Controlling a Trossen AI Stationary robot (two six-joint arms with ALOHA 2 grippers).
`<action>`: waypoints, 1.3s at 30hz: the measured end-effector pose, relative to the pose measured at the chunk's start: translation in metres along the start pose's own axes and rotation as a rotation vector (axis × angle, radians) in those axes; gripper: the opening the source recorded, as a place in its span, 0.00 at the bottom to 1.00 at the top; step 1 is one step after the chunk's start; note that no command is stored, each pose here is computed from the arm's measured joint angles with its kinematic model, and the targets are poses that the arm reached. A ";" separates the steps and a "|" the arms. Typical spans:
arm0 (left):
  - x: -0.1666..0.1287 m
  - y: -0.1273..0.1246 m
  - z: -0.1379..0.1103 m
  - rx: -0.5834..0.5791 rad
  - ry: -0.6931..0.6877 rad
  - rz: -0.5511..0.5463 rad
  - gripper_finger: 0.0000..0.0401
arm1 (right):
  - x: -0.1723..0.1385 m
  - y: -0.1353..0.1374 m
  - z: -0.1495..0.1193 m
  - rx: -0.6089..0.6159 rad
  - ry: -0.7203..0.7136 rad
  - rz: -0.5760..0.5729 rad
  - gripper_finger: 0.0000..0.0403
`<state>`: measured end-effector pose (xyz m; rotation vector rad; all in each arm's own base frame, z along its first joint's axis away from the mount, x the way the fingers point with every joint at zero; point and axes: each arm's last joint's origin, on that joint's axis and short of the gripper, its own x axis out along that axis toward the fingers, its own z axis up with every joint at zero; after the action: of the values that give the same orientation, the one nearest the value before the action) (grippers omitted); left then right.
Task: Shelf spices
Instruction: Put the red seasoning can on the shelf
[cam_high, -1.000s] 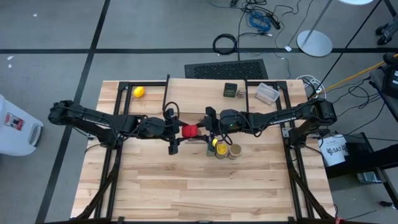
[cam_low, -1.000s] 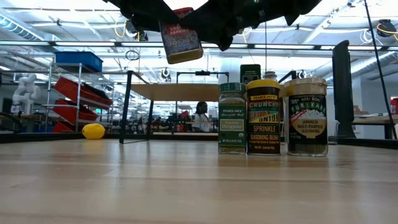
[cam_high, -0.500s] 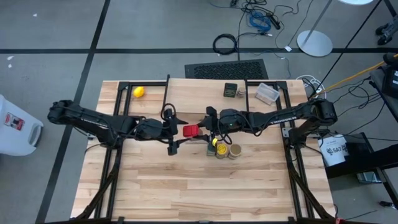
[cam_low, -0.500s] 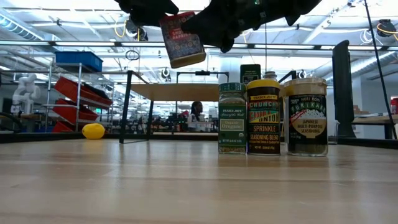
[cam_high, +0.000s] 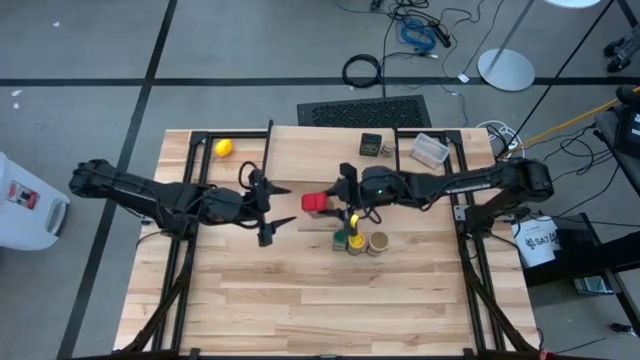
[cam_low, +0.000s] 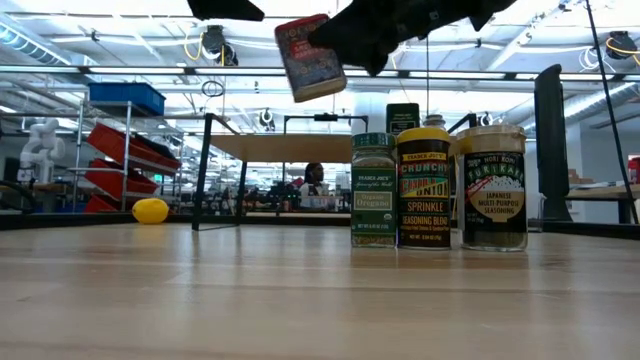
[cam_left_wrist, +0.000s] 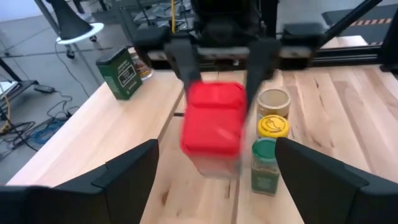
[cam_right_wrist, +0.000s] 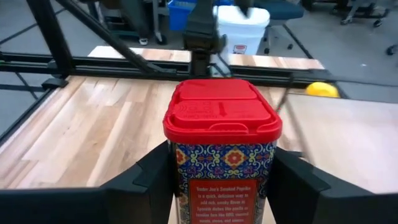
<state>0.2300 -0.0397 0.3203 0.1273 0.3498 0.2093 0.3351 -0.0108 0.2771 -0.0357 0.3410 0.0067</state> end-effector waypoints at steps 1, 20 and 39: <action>-0.002 0.000 0.000 0.001 0.000 -0.003 0.83 | -0.004 -0.003 0.002 -0.005 -0.004 -0.010 0.48; -0.006 0.001 -0.001 0.010 0.013 -0.002 0.83 | -0.064 -0.136 0.003 0.032 -0.083 -0.156 0.49; -0.006 0.001 -0.001 0.034 0.011 -0.001 0.83 | -0.071 -0.170 -0.014 0.039 -0.056 -0.135 0.49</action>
<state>0.2244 -0.0402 0.3214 0.1595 0.3646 0.2028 0.2651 -0.1810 0.2932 -0.0200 0.2824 -0.1326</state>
